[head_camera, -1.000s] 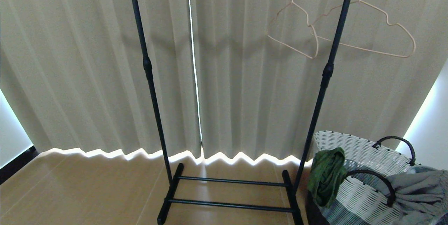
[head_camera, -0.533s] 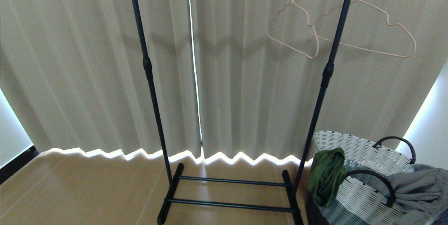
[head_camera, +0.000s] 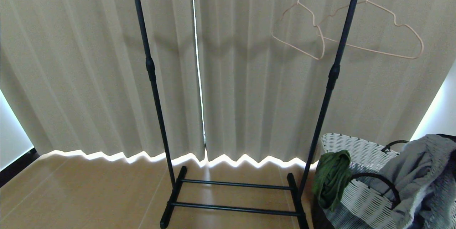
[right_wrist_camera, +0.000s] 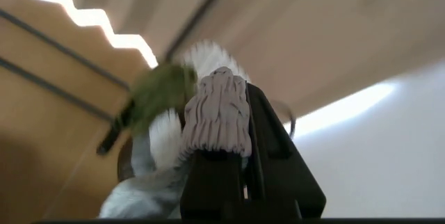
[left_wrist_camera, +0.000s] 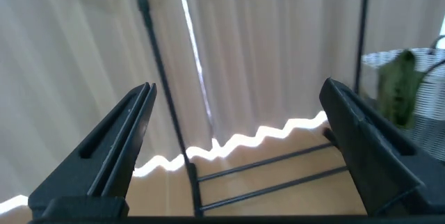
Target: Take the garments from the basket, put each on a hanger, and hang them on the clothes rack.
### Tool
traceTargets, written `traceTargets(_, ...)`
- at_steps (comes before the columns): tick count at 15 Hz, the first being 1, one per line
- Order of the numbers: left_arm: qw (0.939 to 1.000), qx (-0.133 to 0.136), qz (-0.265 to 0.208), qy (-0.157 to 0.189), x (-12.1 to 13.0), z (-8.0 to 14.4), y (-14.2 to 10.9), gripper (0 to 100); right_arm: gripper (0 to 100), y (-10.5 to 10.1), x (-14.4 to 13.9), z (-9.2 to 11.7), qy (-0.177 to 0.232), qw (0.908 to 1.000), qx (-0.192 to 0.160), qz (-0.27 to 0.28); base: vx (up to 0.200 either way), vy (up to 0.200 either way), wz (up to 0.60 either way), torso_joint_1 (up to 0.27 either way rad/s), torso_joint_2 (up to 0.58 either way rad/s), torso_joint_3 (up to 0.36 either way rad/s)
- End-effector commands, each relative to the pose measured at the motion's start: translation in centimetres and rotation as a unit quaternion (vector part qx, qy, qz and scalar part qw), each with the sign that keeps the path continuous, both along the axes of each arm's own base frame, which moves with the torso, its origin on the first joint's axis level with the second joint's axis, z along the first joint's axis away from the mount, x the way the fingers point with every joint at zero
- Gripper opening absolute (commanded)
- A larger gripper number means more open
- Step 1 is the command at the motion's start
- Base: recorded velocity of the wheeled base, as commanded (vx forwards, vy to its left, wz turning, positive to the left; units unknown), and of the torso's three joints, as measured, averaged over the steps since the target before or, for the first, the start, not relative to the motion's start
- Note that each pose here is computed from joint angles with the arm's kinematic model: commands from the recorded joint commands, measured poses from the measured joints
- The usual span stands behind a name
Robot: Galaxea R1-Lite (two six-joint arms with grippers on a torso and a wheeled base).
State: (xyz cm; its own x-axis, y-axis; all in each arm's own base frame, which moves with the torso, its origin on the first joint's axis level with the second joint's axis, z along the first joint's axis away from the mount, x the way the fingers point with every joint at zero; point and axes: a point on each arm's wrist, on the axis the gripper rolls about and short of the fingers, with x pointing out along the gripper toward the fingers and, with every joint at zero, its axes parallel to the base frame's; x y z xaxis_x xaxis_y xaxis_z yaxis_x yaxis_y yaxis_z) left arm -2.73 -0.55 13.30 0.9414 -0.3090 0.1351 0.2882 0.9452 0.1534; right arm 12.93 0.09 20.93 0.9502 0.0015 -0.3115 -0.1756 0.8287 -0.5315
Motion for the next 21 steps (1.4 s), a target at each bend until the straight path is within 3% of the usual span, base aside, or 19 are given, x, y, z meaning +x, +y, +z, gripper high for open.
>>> traceTargets(1,0.9981,0.004,-0.024,0.056,2.7,3.8,-0.1,100,0,0.6,1.2,0.7,0.0,0.9998,0.0,0.019,0.0,0.0,0.0,0.0,0.0,0.0)
traceTargets(3,0.9952,0.006,-0.038,0.09,5.1,5.0,-0.3,100,0,1.0,2.0,1.2,0.0,0.9995,0.022,0.025,0.0,0.0,0.0,0.0,0.0,0.0)
traceTargets(5,0.9911,0.013,-0.063,0.116,8.6,5.8,-1.0,100,0,2.9,2.6,1.9,0.005,0.9924,0.11,0.056,0.0,0.0,0.0,0.0,0.0,0.0)
traceTargets(6,0.9902,0.014,-0.073,0.119,9.3,6.0,-1.2,100,0,3.2,2.8,1.9,0.007,0.9908,0.121,0.06,0.0,0.0,0.0,0.0,0.0,0.0)
traceTargets(8,0.983,0.022,-0.122,0.136,12.7,6.9,-2.8,100,0,4.4,3.4,2.2,0.014,0.9848,0.153,0.081,0.0,0.0,0.0,0.0,0.0,0.0)
traceTargets(10,0.9751,0.028,-0.166,0.144,14.2,7.4,-4.4,100,0,4.9,3.6,2.7,0.012,0.9813,0.171,0.088,0.0,0.0,0.0,0.0,0.0,0.0)
traceTargets(11,0.9693,0.032,-0.193,0.149,14.7,7.3,-5.4,100,0,5.2,3.6,3.2,0.007,0.9785,0.183,0.094,0.0,0.0,0.0,0.0,0.0,0.0)
traceTargets(13,0.9497,0.05,-0.258,0.17,15.6,6.6,-8.3,100,0,6.0,3.3,4.3,-0.006,0.9721,0.203,0.118,0.0,0.0,0.0,0.0,0.0,0.0)
traceTargets(15,0.9369,0.059,-0.285,0.193,16.8,5.9,-11.5,100,0,6.4,3.1,4.8,-0.013,0.969,0.21,0.13,0.0,0.0,0.0,0.0,0.0,0.0)
traceTargets(20,0.9197,0.043,-0.32,0.223,18.9,3.3,-21.0,100,0,6.8,2.1,5.6,-0.019,0.9493,0.264,0.171,0.0,0.0,0.0,0.0,0.0,0.0)
traceTargets(21,0.9147,0.051,-0.329,0.23,19.2,2.4,-22.4,100,0,6.8,2.1,5.7,-0.017,0.9476,0.266,0.177,0.0,0.0,0.0,0.0,0.0,0.0)
